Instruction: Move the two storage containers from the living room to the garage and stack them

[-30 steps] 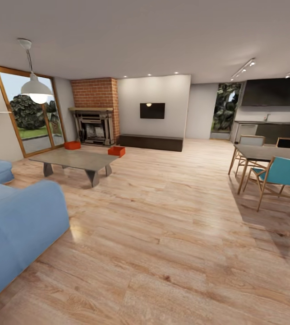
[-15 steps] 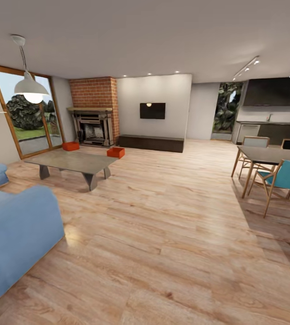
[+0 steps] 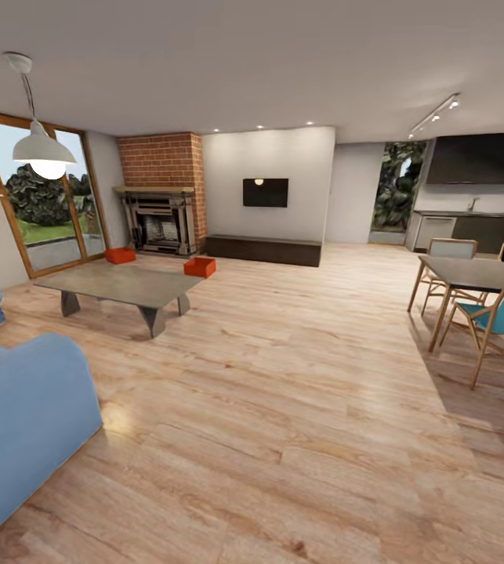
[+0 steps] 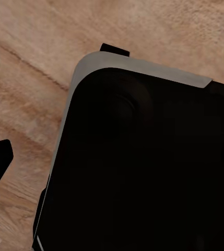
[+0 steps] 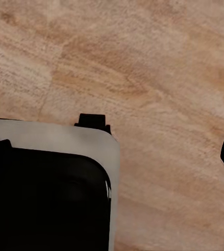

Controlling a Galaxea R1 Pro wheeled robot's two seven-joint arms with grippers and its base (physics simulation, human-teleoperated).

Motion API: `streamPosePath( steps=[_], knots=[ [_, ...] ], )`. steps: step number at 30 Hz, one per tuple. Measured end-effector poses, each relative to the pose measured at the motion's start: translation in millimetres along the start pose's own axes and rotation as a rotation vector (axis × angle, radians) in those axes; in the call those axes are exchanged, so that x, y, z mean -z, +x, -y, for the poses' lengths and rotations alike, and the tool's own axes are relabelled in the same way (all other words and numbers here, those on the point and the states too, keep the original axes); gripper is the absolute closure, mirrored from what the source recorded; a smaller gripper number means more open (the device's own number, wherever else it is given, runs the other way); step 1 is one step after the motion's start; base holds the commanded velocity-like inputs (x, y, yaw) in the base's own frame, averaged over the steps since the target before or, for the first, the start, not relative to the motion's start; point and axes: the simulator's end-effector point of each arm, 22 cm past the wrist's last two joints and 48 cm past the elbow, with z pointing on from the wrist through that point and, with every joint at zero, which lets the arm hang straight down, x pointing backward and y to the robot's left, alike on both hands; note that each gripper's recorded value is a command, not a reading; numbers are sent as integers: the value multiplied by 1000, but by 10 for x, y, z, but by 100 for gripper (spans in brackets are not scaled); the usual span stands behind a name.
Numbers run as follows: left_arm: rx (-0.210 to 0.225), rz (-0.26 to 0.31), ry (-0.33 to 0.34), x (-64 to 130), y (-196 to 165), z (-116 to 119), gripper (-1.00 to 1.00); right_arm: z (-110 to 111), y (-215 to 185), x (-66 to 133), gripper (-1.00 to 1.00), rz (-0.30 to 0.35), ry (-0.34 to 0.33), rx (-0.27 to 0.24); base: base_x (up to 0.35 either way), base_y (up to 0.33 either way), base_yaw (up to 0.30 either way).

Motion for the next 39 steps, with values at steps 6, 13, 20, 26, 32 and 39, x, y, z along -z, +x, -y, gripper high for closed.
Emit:
streamPosePath(
  steps=[6, 13, 20, 26, 32, 39],
  knots=[
    [-1, 0, 0, 0, 1, 0, -100, 0, 1, 0, -100, 0, 0, 0, 323, 0, 0],
    [-1, -1, 0, 0, 4, 0, -100, 0, -2, 0, -100, 0, 0, 0, 323, 0, 0],
    [0, 0, 0, 0, 2, -1, -100, 0, 2, 0, -100, 0, 0, 0, 323, 0, 0],
    [1, 0, 0, 0, 0, -1, -100, 0, 1, 0, -100, 0, 0, 0, 323, 0, 0],
    [0, 0, 0, 0, 1, 3, -100, 0, -1, 0, -100, 0, 0, 0, 323, 0, 0],
    [0, 0, 0, 0, 0, 0, -100, 0, -4, 0, -100, 1, 0, 0, 323, 0, 0]
  ],
)
